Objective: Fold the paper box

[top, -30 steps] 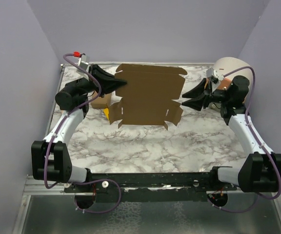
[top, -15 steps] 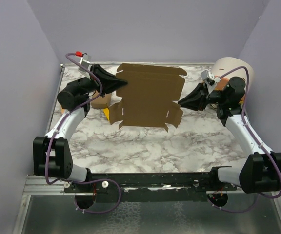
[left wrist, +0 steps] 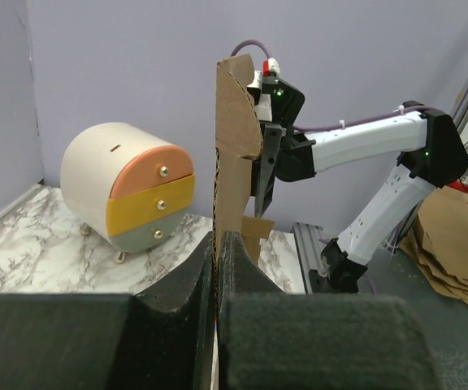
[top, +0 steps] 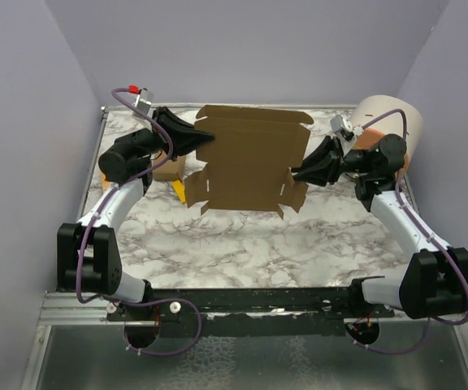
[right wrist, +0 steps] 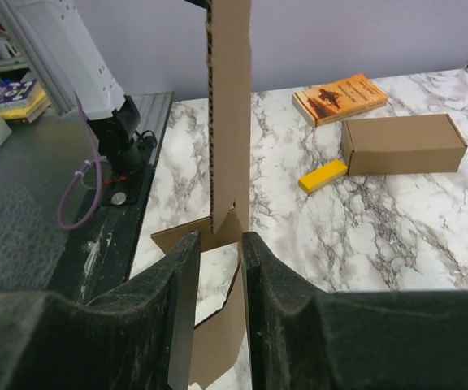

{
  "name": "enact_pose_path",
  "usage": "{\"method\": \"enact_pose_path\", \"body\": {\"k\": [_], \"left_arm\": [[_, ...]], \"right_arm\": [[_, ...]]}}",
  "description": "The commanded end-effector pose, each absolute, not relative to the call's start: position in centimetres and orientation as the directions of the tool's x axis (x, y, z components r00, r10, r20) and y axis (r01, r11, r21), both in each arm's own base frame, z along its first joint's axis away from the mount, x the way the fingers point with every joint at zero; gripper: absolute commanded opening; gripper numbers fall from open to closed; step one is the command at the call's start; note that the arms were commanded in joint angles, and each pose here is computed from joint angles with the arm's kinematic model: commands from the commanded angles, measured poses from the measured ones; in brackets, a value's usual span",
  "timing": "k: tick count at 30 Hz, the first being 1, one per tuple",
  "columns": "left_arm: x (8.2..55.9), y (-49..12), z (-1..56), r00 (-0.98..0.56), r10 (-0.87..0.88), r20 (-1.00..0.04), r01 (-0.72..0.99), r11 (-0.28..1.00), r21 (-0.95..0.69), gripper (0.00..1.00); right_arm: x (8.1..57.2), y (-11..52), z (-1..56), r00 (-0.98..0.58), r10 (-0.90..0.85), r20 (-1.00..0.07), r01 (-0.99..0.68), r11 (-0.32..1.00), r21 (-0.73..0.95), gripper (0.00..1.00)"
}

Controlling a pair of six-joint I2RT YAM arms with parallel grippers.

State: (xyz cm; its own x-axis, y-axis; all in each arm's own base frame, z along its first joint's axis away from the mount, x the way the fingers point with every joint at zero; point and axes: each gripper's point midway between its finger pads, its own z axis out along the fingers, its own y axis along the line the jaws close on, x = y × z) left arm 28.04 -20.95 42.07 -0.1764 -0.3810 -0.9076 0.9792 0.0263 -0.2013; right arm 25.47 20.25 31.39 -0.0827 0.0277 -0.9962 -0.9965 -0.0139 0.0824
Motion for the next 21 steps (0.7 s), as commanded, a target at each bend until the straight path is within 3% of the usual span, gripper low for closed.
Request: {"method": "enact_pose_path", "body": {"k": [1, 21], "left_arm": [[27.43, -20.91, 43.68, -0.11, -0.439, -0.892, 0.992, 0.012, -0.128, 0.0], [26.65, -21.66, 43.98, -0.143, -0.463, -0.875, 0.99, -0.069, -0.126, 0.0]], "right_arm": [[25.55, 20.78, 31.58, -0.095, 0.074, -0.993, -0.995, 0.011, 0.096, 0.27], [25.06, 21.46, 31.89, -0.091, 0.136, -0.986, -0.995, 0.016, 0.094, 0.08]]}}
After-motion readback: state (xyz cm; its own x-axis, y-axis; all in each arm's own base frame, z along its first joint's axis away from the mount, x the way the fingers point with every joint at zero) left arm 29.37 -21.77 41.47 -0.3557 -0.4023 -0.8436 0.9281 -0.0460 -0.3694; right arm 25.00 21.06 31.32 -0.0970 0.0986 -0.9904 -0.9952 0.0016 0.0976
